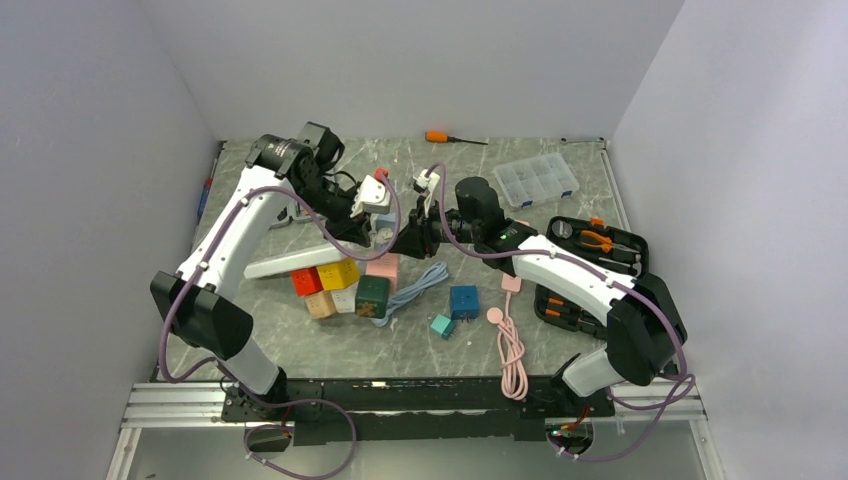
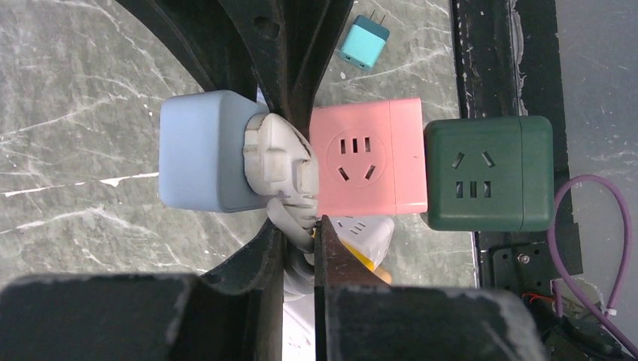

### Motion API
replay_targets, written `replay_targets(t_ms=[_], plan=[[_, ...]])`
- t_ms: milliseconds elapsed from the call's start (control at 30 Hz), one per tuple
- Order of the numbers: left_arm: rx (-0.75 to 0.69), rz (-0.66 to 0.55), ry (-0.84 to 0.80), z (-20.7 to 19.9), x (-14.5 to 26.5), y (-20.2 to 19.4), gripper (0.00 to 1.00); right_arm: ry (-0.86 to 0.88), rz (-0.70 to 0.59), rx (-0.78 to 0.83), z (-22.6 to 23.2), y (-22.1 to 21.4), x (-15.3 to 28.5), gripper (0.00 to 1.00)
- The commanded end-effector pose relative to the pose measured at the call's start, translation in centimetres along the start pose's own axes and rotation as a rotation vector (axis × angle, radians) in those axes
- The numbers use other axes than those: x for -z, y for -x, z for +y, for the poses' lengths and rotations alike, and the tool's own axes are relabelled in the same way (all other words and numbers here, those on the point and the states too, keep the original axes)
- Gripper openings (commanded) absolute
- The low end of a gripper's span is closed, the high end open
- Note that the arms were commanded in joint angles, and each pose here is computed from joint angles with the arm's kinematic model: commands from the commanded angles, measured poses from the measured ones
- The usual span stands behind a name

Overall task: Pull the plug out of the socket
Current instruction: Remove the plug from the socket.

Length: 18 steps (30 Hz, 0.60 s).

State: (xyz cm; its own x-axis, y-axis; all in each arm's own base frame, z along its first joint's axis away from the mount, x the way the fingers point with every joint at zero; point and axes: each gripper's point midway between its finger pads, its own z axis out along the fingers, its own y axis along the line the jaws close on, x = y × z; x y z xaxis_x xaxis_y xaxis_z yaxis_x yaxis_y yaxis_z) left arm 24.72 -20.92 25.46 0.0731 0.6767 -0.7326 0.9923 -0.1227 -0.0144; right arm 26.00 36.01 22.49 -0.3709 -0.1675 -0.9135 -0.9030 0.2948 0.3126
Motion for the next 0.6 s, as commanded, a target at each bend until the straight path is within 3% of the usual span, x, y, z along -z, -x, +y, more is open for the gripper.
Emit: replay_targets(t_ms=[0, 567], plan=[[-0.062, -0.118, -0.087, -2.1, -0.2, 3.1, 0.00, 0.016, -0.143, 0.101, 0.8, 4.8, 0.5, 0.00], [-0.134, -0.156, -0.139, -6.5, 0.3, 4.7, 0.00, -0.141, -0.086, 0.049, -5.5, 2.6, 0.3, 0.00]])
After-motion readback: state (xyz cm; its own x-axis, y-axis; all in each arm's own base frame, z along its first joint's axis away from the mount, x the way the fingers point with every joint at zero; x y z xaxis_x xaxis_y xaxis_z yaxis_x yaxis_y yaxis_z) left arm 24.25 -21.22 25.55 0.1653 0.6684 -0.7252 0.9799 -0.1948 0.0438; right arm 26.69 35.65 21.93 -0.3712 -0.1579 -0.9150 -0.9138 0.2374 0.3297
